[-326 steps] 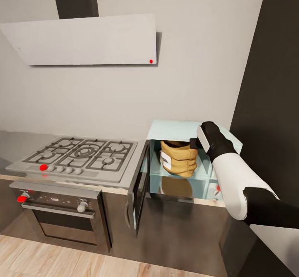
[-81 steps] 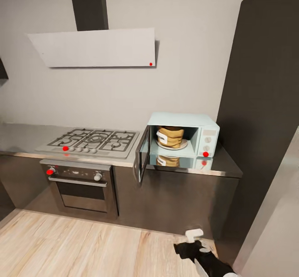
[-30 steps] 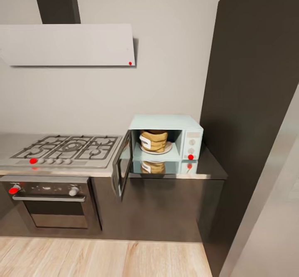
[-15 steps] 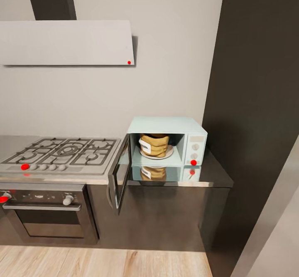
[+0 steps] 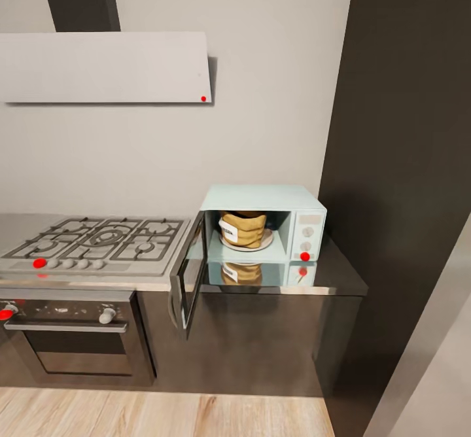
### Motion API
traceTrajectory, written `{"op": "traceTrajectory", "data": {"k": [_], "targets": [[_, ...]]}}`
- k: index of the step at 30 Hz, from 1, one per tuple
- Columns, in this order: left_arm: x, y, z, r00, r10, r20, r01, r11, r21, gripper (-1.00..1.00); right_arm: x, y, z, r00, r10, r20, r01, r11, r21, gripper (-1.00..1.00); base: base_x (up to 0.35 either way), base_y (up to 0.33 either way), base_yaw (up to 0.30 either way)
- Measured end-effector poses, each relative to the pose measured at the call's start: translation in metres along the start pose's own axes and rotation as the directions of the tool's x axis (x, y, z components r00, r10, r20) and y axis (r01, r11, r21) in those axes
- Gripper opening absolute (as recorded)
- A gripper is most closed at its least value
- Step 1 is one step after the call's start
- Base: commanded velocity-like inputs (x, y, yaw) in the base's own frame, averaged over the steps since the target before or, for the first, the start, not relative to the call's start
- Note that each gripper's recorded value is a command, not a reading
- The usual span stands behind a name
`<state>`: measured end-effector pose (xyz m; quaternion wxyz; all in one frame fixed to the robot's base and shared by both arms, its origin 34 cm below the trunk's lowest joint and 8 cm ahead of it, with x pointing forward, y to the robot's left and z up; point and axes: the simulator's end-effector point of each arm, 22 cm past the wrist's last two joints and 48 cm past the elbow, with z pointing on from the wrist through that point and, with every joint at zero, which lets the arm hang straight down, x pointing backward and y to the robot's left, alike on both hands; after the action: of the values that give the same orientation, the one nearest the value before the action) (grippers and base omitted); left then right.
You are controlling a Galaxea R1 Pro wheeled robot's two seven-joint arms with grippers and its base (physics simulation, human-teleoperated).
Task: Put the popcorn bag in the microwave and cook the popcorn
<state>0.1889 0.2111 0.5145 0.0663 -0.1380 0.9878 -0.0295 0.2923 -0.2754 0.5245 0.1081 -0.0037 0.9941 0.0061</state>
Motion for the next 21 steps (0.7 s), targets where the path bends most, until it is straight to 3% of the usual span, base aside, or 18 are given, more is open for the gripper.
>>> {"op": "traceTrajectory", "data": {"k": [2,4,7,9,12,14,15,16,17,18,19,21], "targets": [[-0.014,0.009,0.0,1.0,0.002,0.028,-0.001,1.0,-0.012,1.0,0.0,0.0,0.0,1.0,0.0,0.0,0.0,1.0,0.0,1.0,0.0,0.0,0.0],[-0.085,0.026,-0.003,0.987,0.012,0.159,-0.008,1.0,-0.024,1.0,0.0,-0.001,0.0,1.0,0.0,0.0,0.0,1.0,0.001,1.0,0.0,0.0,0.0],[-0.143,0.031,-0.014,0.965,0.024,0.262,-0.02,1.0,-0.02,1.0,0.0,-0.001,0.0,1.0,0.0,0.0,0.0,1.0,0.003,1.0,0.0,0.0,0.0],[-0.212,0.035,-0.036,0.926,0.043,0.376,-0.039,0.999,-0.018,1.0,0.0,-0.002,0.0,1.0,-0.001,0.001,0.001,1.0,0.003,1.0,0.0,0.0,0.0],[-0.308,0.038,-0.089,0.855,0.076,0.513,-0.078,0.997,-0.018,1.0,0.0,-0.001,0.0,1.0,-0.001,0.001,0.001,1.0,0.003,1.0,0.0,0.0,0.0],[-0.366,0.019,-0.139,0.793,0.078,0.605,-0.106,0.994,0.01,1.0,0.0,-0.001,0.0,1.0,-0.001,0.001,0.001,1.0,0.003,1.0,0.0,0.0,0.0],[-0.379,0.012,-0.153,0.775,0.075,0.627,-0.113,0.993,0.02,1.0,0.0,-0.002,0.0,1.0,-0.001,0.001,0.001,1.0,0.004,1.0,0.0,0.0,0.0],[-0.395,0.002,-0.174,0.754,0.067,0.654,-0.122,0.992,0.04,1.0,0.0,-0.002,0.0,1.0,-0.001,0.002,0.001,1.0,0.004,1.0,0.0,0.0,0.0],[-0.427,-0.022,-0.216,0.723,0.01,0.691,-0.126,0.985,0.117,1.0,0.0,-0.002,0.0,1.0,-0.002,0.001,0.002,1.0,0.005,1.0,0.0,0.0,0.0],[-0.449,-0.035,-0.244,0.68,-0.009,0.733,-0.14,0.98,0.142,1.0,0.0,-0.003,0.0,1.0,-0.002,0.002,0.002,1.0,0.005,1.0,0.0,0.0,0.0],[-0.461,-0.04,-0.254,0.665,-0.02,0.746,-0.143,0.978,0.154,1.0,0.0,-0.003,0.0,1.0,-0.002,0.002,0.002,1.0,0.006,1.0,0.0,0.0,0.0],[-0.535,-0.067,-0.325,0.547,-0.061,0.835,-0.177,0.966,0.187,1.0,-0.001,-0.006,0.0,1.0,-0.002,0.003,0.002,1.0,0.009,1.0,0.0,0.0,0.0]]}}
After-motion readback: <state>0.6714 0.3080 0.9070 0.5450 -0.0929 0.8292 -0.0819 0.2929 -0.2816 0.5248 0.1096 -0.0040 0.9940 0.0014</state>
